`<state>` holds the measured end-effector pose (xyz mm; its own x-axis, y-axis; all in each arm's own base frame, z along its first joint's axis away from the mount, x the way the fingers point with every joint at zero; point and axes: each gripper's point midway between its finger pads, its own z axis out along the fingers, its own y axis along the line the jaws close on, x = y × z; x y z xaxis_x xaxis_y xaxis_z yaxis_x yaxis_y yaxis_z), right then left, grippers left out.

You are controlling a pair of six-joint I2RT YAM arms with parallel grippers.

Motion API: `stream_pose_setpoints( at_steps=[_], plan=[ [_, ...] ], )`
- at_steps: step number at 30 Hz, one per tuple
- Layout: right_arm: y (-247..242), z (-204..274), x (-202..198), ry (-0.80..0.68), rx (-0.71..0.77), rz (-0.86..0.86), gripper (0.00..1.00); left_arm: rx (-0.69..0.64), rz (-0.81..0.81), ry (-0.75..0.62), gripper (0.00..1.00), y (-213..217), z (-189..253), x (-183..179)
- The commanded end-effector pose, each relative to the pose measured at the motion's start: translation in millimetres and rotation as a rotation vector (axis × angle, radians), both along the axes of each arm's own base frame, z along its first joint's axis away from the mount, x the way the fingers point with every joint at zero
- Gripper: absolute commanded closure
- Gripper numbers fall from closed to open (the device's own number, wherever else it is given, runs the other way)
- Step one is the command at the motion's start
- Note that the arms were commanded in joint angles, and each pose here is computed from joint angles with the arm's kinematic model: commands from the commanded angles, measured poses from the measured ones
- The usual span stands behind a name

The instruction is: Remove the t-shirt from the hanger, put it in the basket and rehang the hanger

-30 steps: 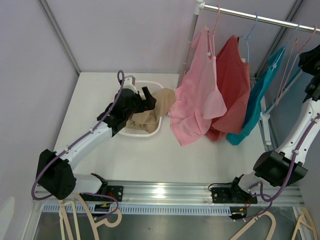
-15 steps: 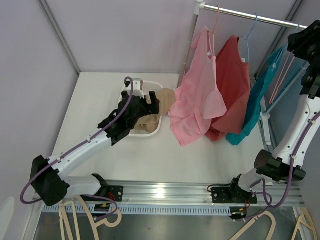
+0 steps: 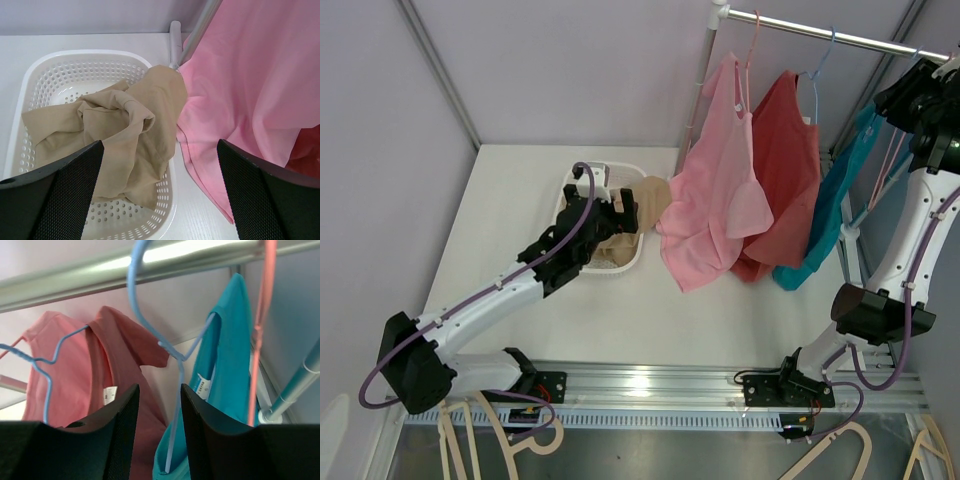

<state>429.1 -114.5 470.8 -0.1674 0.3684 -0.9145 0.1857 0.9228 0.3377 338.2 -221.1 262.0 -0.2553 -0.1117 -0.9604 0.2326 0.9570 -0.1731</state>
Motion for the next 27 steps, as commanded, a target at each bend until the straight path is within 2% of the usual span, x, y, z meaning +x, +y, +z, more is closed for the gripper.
stream_pose_setpoints(
  at_steps=[1, 5, 19, 21, 22, 23, 27],
  plan=[
    [-4.5, -4.7, -1.3, 0.022, -0.016, -0.043, 0.57, -0.031, 0.010, -0.066, 0.00, 5.1, 19.2, -2.7],
    [-6.4, -12.4, 1.4, 0.042, -0.034, -0.064, 0.55, -0.038, 0.011, -0.062, 0.00, 6.3, 16.0, -4.5],
    [-9.5, -35.3, 18.5, 0.107, -0.088, -0.107, 0.57, -0.033, 0.011, -0.051, 0.01, 5.9, 8.3, -4.6],
    [-13.3, -36.1, 19.7, 0.113, -0.106, -0.136, 0.68, -0.034, 0.010, -0.053, 0.01, 6.3, 9.1, -5.0],
    [-13.8, -36.9, 20.1, 0.118, -0.110, -0.141, 0.77, -0.032, 0.010, -0.055, 0.01, 6.3, 9.0, -4.9],
    [-13.9, -37.0, 20.5, 0.120, -0.114, -0.141, 0.98, -0.033, 0.009, -0.058, 0.01, 6.7, 10.1, -5.2],
    [-14.3, -29.5, 21.8, 0.121, -0.170, -0.170, 1.00, -0.027, 0.009, -0.058, 0.01, 7.0, 9.7, -5.2]
  ],
)
